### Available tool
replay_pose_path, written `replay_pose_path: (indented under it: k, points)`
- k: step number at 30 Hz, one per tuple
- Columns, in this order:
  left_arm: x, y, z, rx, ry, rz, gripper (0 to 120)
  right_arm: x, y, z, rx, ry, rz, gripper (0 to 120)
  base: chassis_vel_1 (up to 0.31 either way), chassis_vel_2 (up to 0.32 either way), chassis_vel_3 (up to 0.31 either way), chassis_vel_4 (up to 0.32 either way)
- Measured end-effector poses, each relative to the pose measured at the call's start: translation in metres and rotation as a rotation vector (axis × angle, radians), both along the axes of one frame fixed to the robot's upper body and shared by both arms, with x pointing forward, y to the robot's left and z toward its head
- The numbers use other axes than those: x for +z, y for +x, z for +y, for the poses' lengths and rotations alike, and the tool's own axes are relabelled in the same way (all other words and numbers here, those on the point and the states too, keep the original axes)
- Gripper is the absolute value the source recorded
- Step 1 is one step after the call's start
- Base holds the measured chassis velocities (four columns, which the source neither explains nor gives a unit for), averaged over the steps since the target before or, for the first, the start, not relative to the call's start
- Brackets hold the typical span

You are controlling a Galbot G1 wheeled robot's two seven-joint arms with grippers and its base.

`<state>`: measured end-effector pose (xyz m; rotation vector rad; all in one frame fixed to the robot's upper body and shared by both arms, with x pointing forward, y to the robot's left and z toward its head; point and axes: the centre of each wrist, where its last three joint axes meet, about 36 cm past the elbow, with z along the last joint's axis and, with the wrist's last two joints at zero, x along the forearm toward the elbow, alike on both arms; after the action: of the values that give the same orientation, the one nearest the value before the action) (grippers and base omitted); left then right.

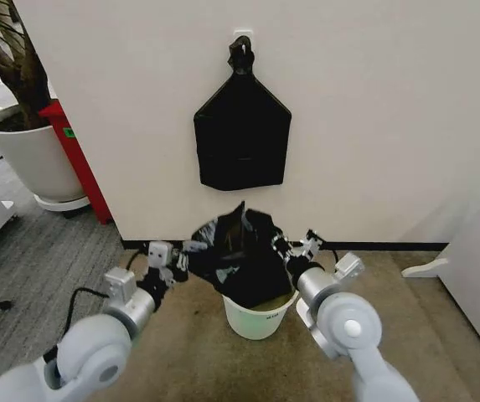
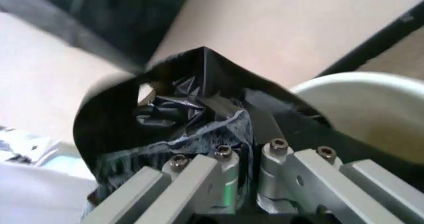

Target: Place the garbage bag over the trash bin.

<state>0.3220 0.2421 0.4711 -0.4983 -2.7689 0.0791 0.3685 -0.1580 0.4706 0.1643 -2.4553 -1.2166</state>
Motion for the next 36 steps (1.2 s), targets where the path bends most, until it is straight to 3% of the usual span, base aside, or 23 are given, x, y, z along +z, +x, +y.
replay_pose_path:
  k: [2, 9, 17, 20, 25, 36]
  points:
    - [-0.011, 0.0, 0.001, 0.016, 0.001, 0.021, 0, -0.006, -0.003, -0.004, -0.024, -0.025, 0.015, 0, 0.0, 0.0, 0.0, 0.0]
    - [-0.014, -0.008, 0.0, 0.032, -0.019, 0.028, 0, 0.002, -0.021, -0.01, -0.066, -0.06, 0.058, 0, 0.0, 0.0, 0.0, 0.0]
    - [-0.022, -0.033, -0.016, 0.07, -0.077, 0.077, 0, 0.0, -0.05, -0.013, -0.129, -0.145, 0.176, 0, 0.0, 0.0, 0.0, 0.0]
    - [-0.026, -0.047, -0.028, 0.121, -0.145, 0.121, 0, -0.005, -0.059, -0.012, -0.17, -0.168, 0.234, 0, 0.0, 0.0, 0.0, 0.0]
    - [-0.035, -0.049, -0.031, 0.169, -0.181, 0.14, 0, -0.01, -0.064, -0.012, -0.207, -0.182, 0.288, 0, 0.0, 0.0, 0.0, 0.0]
    - [-0.092, -0.046, -0.038, 0.22, -0.194, 0.174, 0, -0.049, -0.068, -0.011, -0.26, -0.196, 0.441, 0, 0.0, 0.0, 0.0, 0.0]
